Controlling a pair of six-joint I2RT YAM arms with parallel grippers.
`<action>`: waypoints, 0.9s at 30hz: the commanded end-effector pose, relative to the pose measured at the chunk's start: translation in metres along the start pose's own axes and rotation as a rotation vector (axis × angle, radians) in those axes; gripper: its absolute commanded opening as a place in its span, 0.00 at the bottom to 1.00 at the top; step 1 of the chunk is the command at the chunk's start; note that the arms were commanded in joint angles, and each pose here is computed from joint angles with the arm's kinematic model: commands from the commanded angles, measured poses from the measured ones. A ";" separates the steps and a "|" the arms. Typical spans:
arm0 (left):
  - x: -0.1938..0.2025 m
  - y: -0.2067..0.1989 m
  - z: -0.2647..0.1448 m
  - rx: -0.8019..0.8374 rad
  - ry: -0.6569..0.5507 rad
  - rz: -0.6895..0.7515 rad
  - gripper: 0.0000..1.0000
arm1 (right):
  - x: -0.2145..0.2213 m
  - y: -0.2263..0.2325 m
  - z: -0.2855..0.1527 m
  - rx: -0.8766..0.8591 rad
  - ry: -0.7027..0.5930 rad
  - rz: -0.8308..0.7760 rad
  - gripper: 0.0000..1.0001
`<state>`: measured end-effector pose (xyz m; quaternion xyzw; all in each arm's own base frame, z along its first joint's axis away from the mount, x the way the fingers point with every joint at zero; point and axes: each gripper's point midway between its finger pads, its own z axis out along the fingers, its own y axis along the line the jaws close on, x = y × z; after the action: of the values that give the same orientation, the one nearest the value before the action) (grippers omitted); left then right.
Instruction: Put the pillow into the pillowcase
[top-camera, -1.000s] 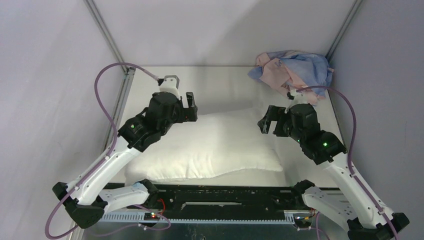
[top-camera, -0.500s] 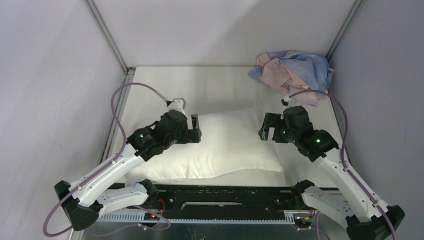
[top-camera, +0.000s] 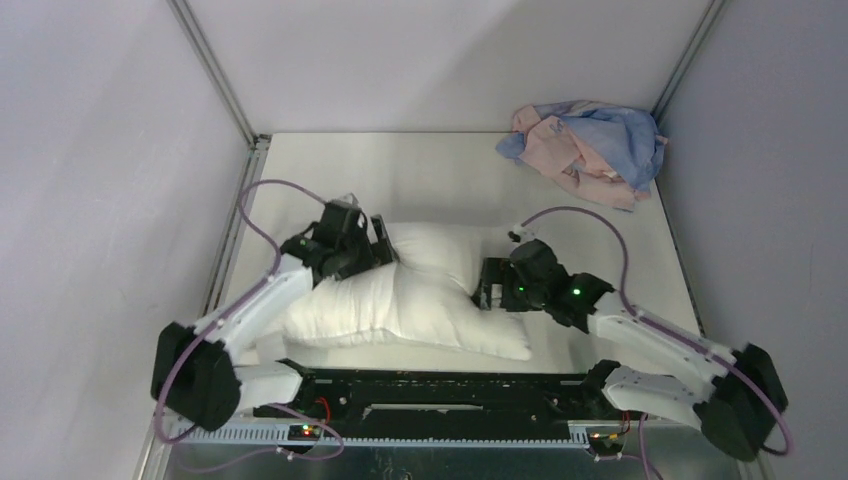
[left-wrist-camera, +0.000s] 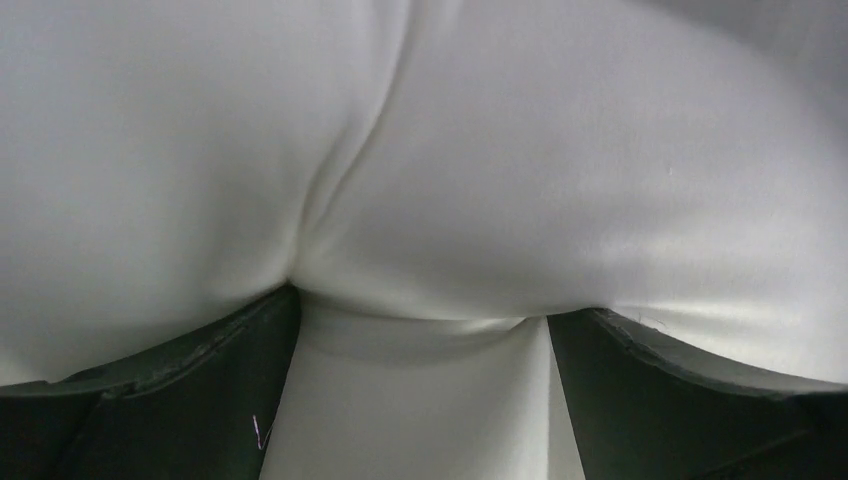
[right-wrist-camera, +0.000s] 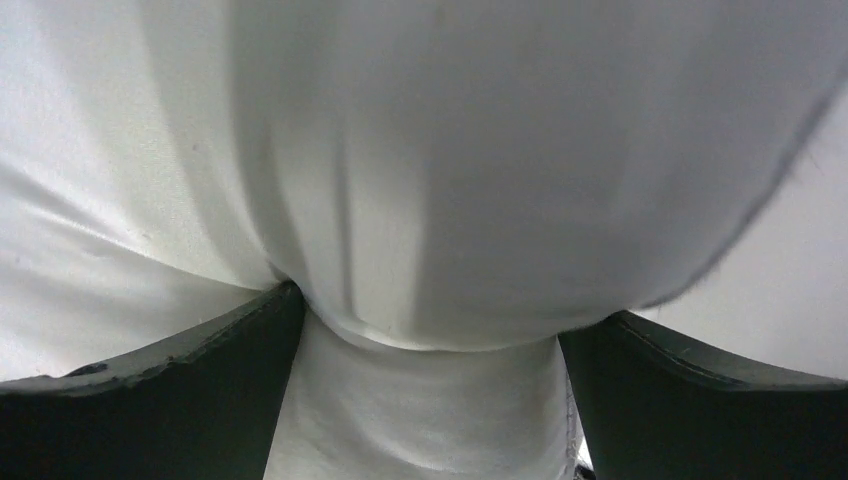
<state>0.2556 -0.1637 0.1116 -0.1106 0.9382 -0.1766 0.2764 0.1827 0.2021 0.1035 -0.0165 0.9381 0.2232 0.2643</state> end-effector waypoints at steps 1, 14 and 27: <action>-0.069 0.040 0.031 -0.159 -0.088 -0.104 0.98 | 0.016 0.046 0.052 -0.155 0.086 0.032 1.00; -0.296 0.046 0.004 -0.118 -0.387 -0.206 0.98 | -0.196 0.155 0.174 -0.275 -0.044 0.002 1.00; -0.175 -0.031 -0.070 0.029 -0.338 -0.006 0.98 | -0.298 0.107 0.065 -0.118 -0.292 -0.055 1.00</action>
<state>0.4134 -0.1014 0.2858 -0.1527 0.8619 -0.1510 0.4594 0.4423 0.3543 0.1794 -0.0341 0.8913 0.3097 0.3293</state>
